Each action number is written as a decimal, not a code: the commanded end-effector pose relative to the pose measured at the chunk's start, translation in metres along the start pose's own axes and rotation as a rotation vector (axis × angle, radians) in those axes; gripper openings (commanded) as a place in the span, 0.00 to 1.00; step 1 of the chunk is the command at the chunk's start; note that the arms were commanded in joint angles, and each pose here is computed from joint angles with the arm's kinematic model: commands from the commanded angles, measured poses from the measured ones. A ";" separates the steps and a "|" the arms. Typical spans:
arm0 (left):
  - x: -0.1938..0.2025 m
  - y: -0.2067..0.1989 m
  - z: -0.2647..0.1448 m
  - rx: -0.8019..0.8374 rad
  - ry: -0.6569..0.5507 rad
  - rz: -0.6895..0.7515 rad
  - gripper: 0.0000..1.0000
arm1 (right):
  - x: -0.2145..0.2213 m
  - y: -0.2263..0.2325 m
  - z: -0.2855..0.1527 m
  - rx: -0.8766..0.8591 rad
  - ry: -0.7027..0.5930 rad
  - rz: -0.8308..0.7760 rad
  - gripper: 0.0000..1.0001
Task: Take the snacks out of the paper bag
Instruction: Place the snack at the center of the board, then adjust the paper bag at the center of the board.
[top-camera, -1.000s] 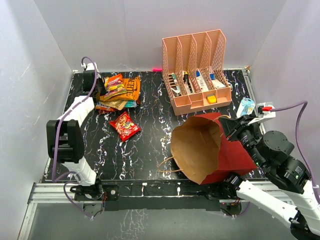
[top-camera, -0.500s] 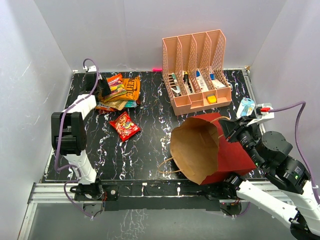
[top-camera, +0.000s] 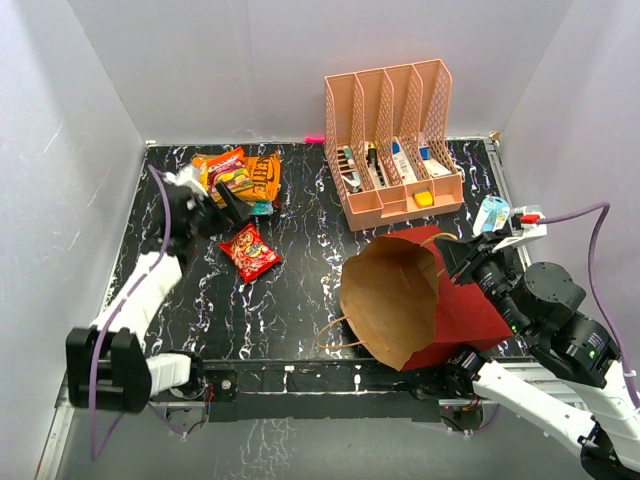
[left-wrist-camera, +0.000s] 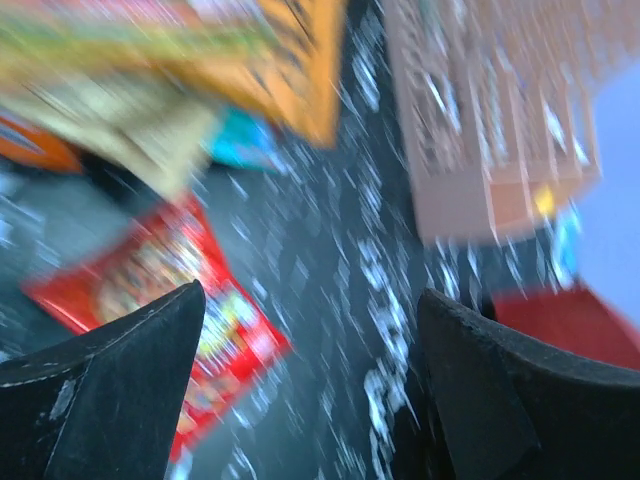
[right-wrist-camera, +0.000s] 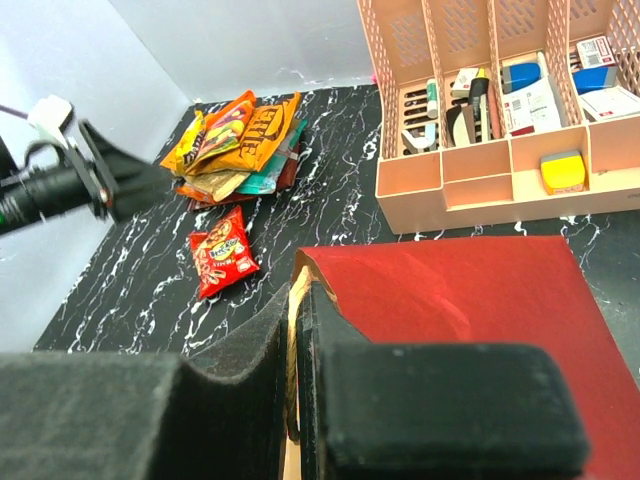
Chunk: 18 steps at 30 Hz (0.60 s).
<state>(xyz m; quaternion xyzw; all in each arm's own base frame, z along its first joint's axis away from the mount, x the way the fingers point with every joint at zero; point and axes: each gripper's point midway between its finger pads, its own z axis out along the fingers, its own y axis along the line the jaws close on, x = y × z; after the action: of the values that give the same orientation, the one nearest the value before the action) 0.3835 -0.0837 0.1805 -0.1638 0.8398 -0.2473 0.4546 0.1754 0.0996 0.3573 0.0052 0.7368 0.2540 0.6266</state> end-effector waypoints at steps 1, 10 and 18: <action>0.119 -0.063 -0.048 0.292 0.308 -0.019 0.85 | -0.015 0.013 0.003 -0.053 -0.063 0.039 0.07; 0.246 -0.109 -0.120 0.496 0.503 -0.116 0.86 | -0.014 0.013 -0.001 -0.066 -0.075 0.069 0.07; 0.317 -0.128 -0.140 0.585 0.637 0.035 0.88 | -0.022 0.014 -0.004 -0.069 -0.088 0.078 0.07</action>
<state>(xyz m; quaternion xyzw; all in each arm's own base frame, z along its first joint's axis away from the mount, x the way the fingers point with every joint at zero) 0.0996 -0.2904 0.0890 0.0614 0.8555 -0.4814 0.1805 0.1748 0.1043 0.3568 0.0114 0.7282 0.2743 0.6281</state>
